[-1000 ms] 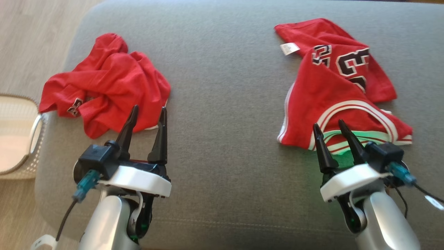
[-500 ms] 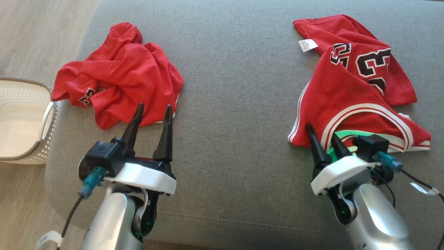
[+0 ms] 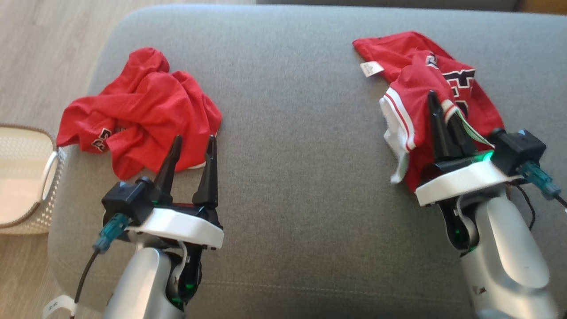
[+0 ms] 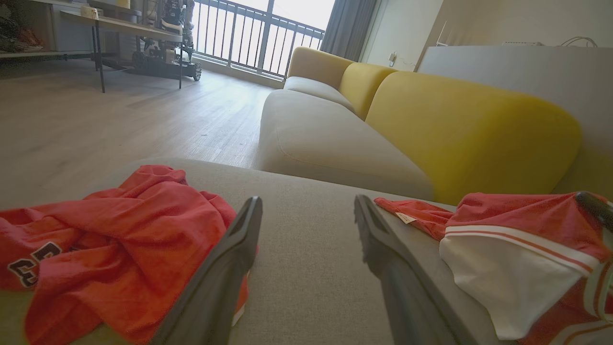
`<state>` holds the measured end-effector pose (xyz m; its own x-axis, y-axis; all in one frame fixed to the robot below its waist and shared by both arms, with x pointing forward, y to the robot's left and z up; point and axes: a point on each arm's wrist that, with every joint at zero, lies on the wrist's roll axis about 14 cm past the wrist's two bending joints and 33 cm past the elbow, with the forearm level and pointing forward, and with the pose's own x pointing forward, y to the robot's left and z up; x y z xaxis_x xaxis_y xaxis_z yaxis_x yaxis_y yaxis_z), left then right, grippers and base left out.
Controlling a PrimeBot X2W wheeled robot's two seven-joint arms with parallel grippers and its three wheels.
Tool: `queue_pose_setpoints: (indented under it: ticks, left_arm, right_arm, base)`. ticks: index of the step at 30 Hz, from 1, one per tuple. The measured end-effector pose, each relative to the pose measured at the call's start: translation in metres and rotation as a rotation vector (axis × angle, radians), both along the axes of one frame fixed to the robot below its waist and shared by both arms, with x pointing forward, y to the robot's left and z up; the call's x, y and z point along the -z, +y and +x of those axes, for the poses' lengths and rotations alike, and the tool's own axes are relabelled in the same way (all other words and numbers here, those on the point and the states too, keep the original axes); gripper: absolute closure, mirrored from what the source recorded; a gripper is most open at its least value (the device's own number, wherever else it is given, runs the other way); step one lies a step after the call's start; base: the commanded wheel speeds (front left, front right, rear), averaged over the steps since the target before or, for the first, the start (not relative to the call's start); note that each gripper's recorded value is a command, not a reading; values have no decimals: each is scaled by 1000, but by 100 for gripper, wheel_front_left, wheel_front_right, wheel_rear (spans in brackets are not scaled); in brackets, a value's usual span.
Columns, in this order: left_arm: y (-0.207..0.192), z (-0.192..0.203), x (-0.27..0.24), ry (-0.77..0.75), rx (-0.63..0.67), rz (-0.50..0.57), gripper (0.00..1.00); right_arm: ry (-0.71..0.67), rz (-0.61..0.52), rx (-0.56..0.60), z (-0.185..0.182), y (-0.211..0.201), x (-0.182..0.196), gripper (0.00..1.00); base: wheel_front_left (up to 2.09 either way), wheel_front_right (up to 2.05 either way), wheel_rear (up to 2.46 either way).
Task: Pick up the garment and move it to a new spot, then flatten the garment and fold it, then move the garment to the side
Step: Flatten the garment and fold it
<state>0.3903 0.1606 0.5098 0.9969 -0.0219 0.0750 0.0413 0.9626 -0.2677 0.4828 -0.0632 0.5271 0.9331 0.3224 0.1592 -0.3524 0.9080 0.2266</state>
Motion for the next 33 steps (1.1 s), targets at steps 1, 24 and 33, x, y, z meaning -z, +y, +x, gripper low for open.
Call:
queue_pose_setpoints:
  ticks: [1, 24, 33]
  left_arm:
    - [-1, -1, -2, -4, 3, -2, 0]
    - [33, -62, -25, -77, -125, -78, 0]
    - [23, -52, -18, -56, -89, -85, 0]
  right_arm:
    - [-28, -9, -10, -2, 2, -9, 100]
    - [36, -359, -360, 41, 157, -55, 0]
    - [210, -500, -325, 38, 120, -5, 0]
  base:
    - [0, 0, 0]
    - [0, 0, 0]
    - [0, 0, 0]
